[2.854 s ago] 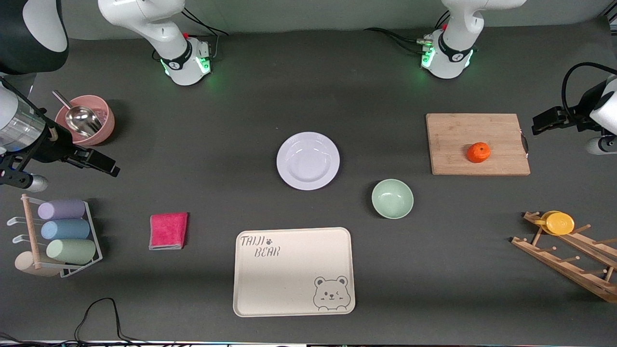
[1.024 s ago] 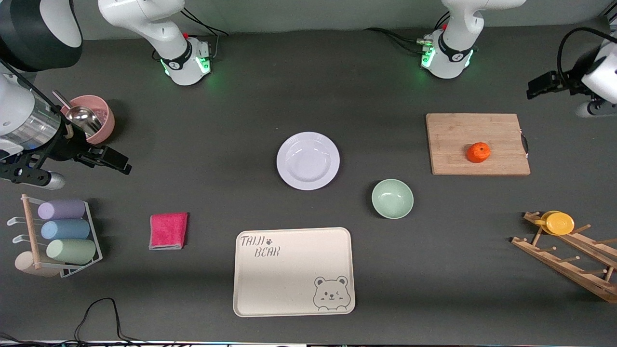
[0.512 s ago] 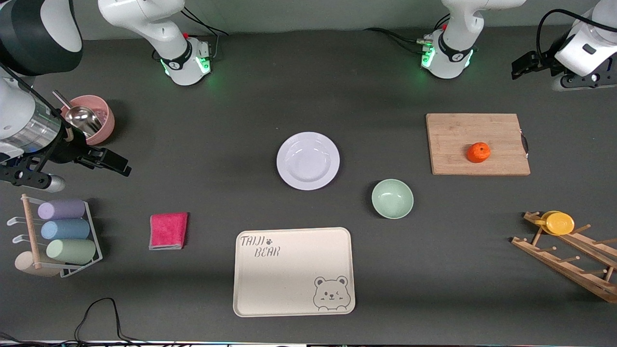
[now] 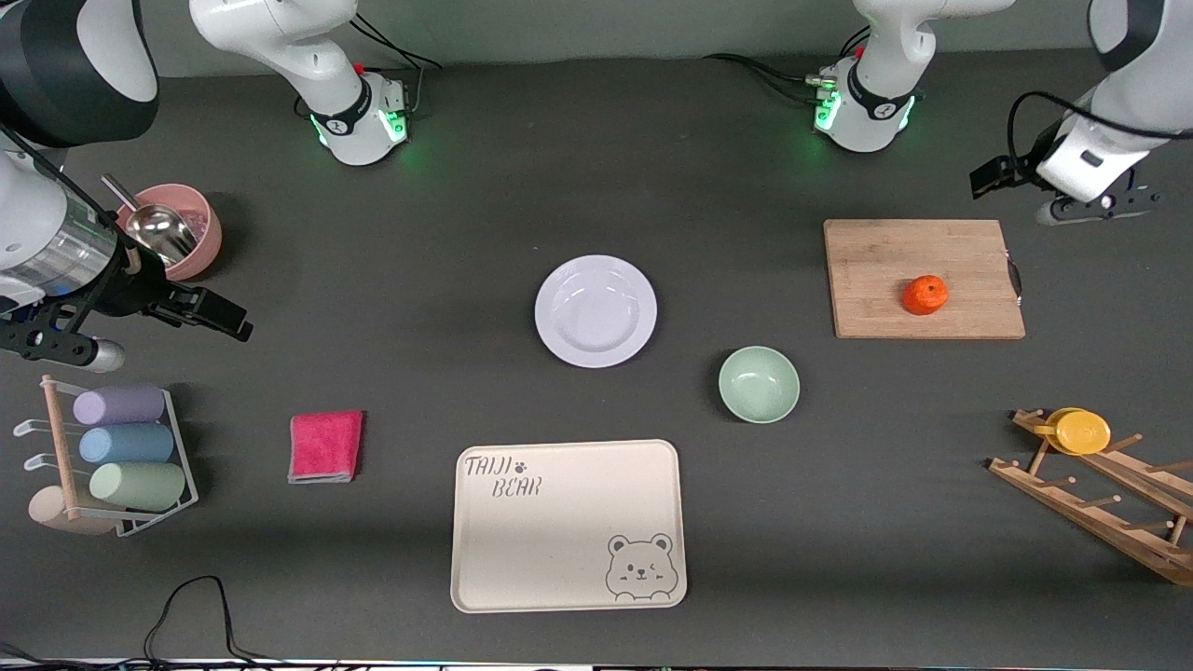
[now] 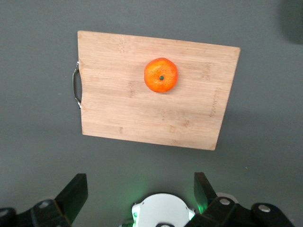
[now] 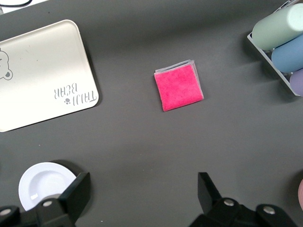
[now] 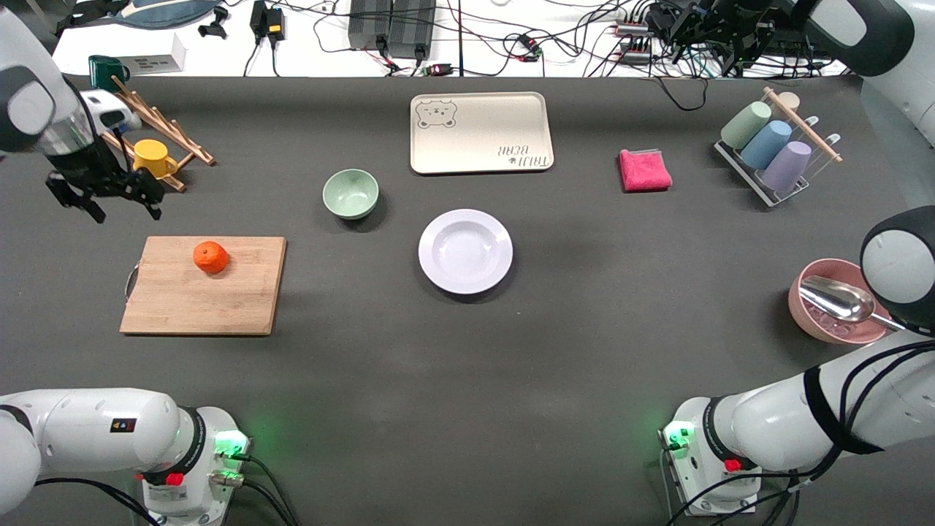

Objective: Place orange and plate with both arms
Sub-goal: 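Lower the left gripper and grasp the orange, then lift the orange with the left gripper and carry it toward the plate, then lower the orange onto the white plate and open the left gripper, then withdraw the left gripper while the right gripper reaches the plate rim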

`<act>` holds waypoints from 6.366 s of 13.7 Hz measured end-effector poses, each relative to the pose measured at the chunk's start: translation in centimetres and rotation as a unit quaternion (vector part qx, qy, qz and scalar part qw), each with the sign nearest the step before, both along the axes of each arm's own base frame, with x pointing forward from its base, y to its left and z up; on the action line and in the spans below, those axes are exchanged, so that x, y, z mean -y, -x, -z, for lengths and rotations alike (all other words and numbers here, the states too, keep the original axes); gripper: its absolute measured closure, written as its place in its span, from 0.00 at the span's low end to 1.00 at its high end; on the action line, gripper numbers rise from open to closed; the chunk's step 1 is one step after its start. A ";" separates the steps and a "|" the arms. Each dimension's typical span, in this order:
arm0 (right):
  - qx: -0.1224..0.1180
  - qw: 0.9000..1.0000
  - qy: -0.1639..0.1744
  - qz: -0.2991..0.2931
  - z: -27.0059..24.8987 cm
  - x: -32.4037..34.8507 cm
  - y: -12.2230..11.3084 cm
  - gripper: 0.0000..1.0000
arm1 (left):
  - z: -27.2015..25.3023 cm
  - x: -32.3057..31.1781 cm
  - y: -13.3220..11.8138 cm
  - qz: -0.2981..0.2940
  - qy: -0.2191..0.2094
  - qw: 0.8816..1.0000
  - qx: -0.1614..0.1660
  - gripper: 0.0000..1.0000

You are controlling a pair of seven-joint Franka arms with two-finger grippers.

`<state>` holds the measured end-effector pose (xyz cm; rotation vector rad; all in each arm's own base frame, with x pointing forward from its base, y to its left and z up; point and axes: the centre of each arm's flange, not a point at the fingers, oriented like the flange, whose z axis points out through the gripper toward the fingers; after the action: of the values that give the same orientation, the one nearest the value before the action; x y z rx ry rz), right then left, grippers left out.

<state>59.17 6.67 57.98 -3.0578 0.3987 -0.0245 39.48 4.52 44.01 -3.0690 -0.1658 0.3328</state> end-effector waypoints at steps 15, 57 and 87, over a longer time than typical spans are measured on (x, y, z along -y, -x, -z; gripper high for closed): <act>-0.001 1.000 0.000 0.001 0.1 0.0 0.0 0.00 | 21.1 0.9 -3.3 0.005 0.011 1.000 0.000 0.00; -0.034 0.998 -0.043 0.042 2.5 2.7 -0.3 0.00 | -11.5 26.4 -11.9 -0.030 0.014 0.999 -0.024 0.31; -0.155 0.924 -0.347 -0.023 15.2 2.8 -1.4 0.00 | 22.2 58.2 -5.1 -0.033 0.045 0.998 0.042 0.00</act>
<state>60.57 3.89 42.76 -2.3571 0.2696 0.4975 44.53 -53.67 21.86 -3.1734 -0.2624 0.2198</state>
